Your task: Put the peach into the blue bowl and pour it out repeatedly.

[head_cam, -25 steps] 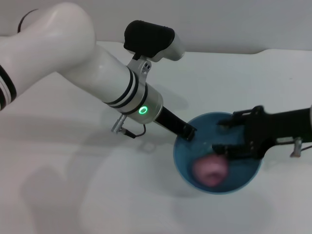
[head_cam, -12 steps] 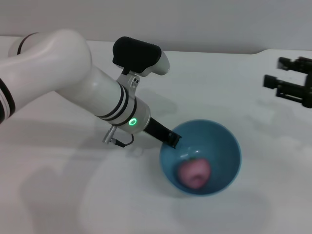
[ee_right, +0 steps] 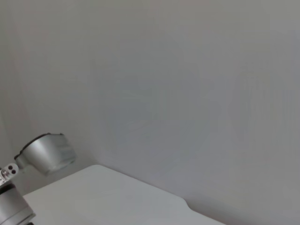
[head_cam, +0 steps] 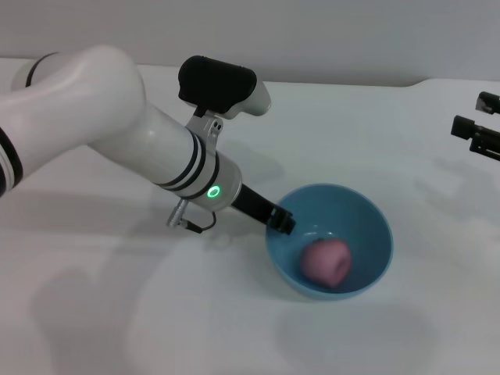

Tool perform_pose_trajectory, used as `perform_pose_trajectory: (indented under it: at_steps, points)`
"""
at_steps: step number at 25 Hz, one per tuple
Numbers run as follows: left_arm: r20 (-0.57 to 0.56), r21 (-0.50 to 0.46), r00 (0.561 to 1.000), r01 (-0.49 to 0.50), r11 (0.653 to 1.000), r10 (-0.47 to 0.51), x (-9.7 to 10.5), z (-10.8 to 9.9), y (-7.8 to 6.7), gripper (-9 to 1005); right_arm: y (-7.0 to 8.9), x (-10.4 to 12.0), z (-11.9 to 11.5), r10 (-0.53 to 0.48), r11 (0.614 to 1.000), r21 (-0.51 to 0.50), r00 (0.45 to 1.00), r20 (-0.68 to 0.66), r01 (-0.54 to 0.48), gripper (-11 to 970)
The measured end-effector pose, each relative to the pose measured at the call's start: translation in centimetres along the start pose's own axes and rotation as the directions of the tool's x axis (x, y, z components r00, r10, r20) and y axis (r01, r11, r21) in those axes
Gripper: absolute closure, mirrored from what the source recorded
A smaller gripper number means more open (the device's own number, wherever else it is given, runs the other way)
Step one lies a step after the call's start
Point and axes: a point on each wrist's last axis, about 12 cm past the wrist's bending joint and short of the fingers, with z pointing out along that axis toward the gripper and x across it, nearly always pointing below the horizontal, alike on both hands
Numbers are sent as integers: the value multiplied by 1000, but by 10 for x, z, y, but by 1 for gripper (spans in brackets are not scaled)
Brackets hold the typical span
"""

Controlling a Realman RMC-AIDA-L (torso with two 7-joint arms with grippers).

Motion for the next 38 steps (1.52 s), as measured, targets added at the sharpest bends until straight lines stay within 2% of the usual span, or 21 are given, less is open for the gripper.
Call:
perform_pose_trajectory:
  at_steps: [4, 7, 10, 13, 15, 18, 19, 20, 21, 22, 23, 24, 26, 27, 28, 29, 31, 34, 36, 37, 38]
  points:
    - [21, 15, 1000, 7, 1000, -7, -5, -3, -2, 745, -1, 1, 1, 4, 1000, 0, 1000, -1, -4, 300]
    - [53, 37, 997, 49, 998, -51, -10, -10, 2, 689, -1, 2, 2, 3, 1000, 1, 1000, 3, -3, 301]
    - [114, 75, 981, 152, 986, -159, -14, -22, 16, 634, -1, 3, 4, 30, 1000, -3, 999, 28, -30, 301]
    - [202, 156, 943, 235, 959, -264, -12, -37, 33, 578, -2, 4, 8, 64, 998, -6, 997, 52, -64, 301]
    - [271, 225, 911, 253, 941, -310, -9, -48, 42, 344, -4, 6, 11, 81, 997, 2, 995, 60, -81, 301]
    - [397, 363, 825, 261, 895, -402, 4, -64, 57, 325, -6, 9, 14, 136, 990, 16, 986, 102, -138, 301]
    - [444, 411, 782, 255, 875, -437, 10, -69, 63, 319, -7, 10, 14, 162, 986, 16, 979, 126, -166, 301]
    - [444, 411, 782, 255, 875, -437, 10, -69, 63, 312, -7, 11, 14, 193, 980, 17, 969, 155, -198, 301]
    - [488, 456, 737, 242, 857, -468, 19, -74, 69, 306, -8, 13, 13, 227, 972, 17, 954, 194, -234, 301]
    - [559, 527, 655, 194, 827, -509, 35, -81, 77, 307, -8, 14, 12, 254, 964, 18, 940, 229, -265, 301]
    - [575, 542, 633, 180, 821, -519, 40, -83, 79, 307, -11, 17, 7, 319, 937, 27, 889, 329, -347, 300]
    - [614, 575, 573, 146, 805, -542, 51, -87, 84, 308, -11, 17, 7, 319, 937, 27, 889, 329, -347, 300]
    - [665, 597, 485, 112, 794, -568, 67, -91, 91, 309, -14, 23, -2, 379, 898, 38, 815, 437, -438, 300]
    - [697, 601, 418, 104, 793, -583, 79, -94, 96, 309, -16, 28, -6, 404, 875, 39, 773, 489, -482, 300]
    - [724, 593, 369, 99, 799, -584, 88, -95, 100, 309, -16, 32, -12, 424, 852, 40, 733, 533, -522, 300]
    - [770, 559, 311, 91, 824, -557, 99, -97, 103, 309, -17, 36, -17, 435, 834, 40, 701, 565, -550, 300]
    - [853, 462, 227, 88, 883, -469, 118, -96, 106, 309, -17, 47, -26, 456, 788, 48, 634, 625, -614, 300]
    - [946, 278, 147, 96, 956, -290, 141, -88, 100, 309, -16, 64, -39, 448, 710, 69, 525, 724, -701, 300]
    - [985, 103, 128, 98, 990, -115, 152, -83, 94, 308, -14, 74, -46, 388, 693, 126, 514, 765, -710, 300]
    - [991, 24, 129, 103, 994, -38, 155, -80, 91, 308, -9, 83, -48, 277, 712, 247, 586, 761, -657, 301]
    - [986, -110, 139, 115, 987, 93, 162, -76, 87, 308, -7, 86, -47, 221, 723, 309, 630, 744, -618, 301]
